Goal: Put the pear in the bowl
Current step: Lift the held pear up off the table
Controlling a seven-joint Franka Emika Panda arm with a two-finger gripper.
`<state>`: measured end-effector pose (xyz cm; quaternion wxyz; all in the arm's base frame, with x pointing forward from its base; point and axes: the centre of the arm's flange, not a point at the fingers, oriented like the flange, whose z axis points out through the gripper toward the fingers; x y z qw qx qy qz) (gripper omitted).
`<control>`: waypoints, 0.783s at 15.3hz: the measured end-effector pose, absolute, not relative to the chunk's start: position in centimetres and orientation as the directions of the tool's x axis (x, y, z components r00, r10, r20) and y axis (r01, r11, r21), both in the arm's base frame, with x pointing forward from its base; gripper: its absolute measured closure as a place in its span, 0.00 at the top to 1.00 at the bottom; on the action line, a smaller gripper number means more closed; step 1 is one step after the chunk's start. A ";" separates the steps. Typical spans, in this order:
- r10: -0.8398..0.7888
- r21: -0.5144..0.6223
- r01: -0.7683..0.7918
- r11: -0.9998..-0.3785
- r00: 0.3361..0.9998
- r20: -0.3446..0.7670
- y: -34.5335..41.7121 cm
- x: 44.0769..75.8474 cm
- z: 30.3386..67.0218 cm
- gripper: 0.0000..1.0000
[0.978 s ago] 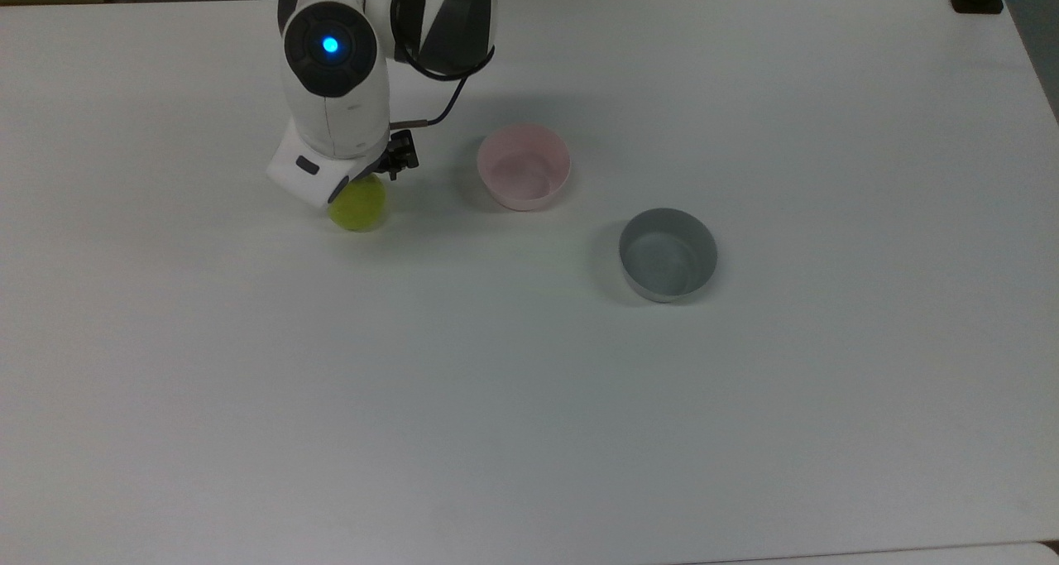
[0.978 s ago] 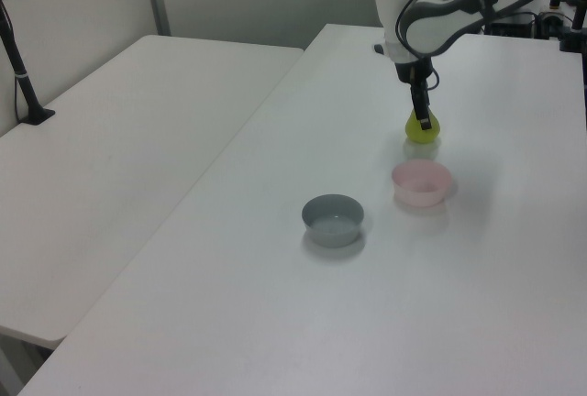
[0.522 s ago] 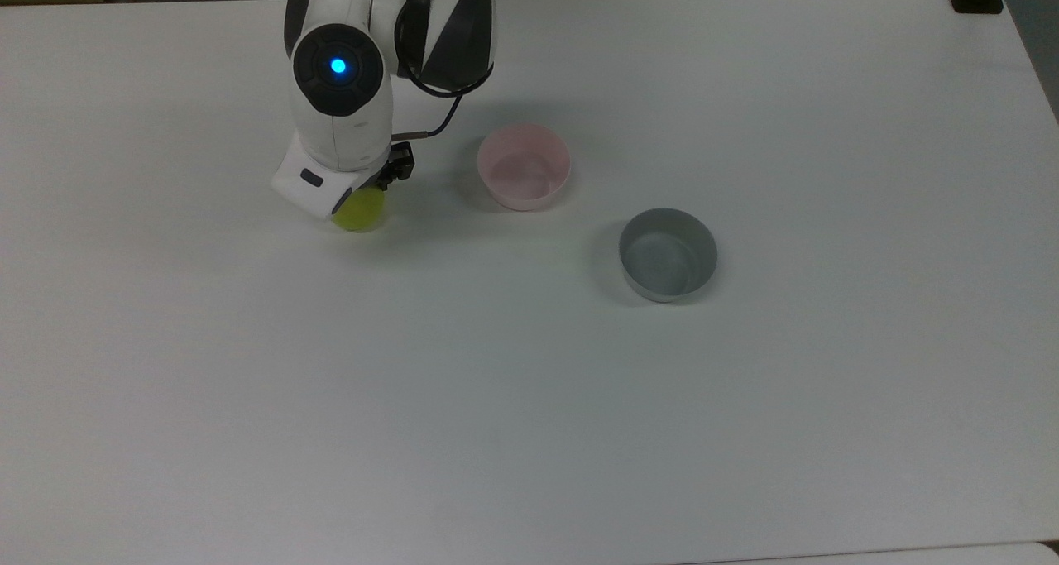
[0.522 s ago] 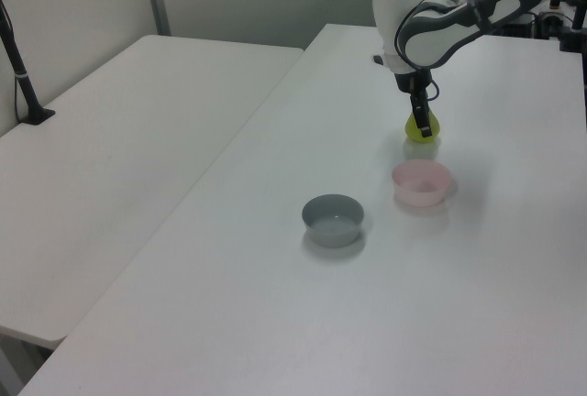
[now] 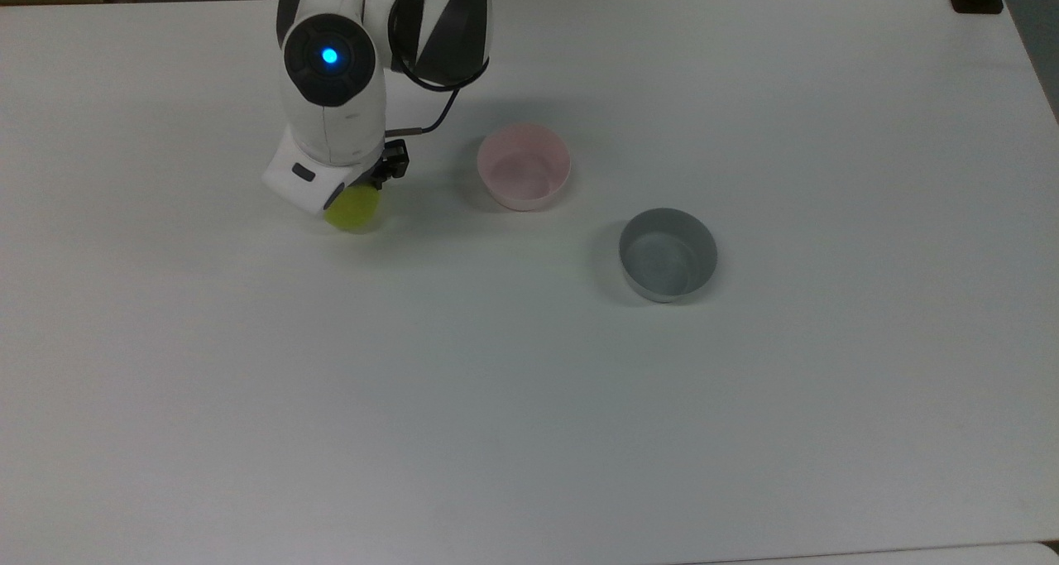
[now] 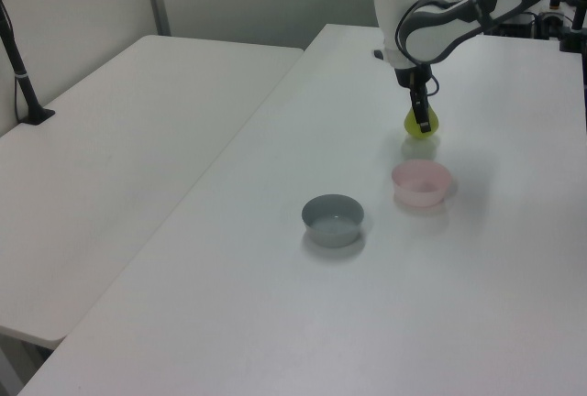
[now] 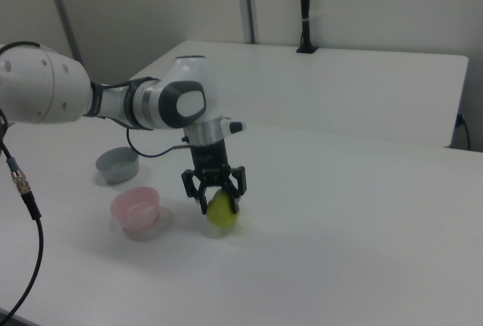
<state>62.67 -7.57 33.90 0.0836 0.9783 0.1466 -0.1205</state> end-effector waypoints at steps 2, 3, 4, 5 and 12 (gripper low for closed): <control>0.254 0.143 0.287 -0.947 0.943 -0.214 -8.3 62.7 37.5 0.74; 0.245 0.144 0.277 -0.950 0.947 -0.206 -8.7 62.5 39.2 0.74; 0.237 0.142 0.268 -0.953 0.951 -0.200 -8.9 62.2 41.3 0.74; 0.235 0.142 0.263 -0.954 0.954 -0.186 -8.9 62.0 43.3 0.74; 0.252 0.127 0.273 -0.954 0.955 -0.158 -7.3 60.1 49.0 0.74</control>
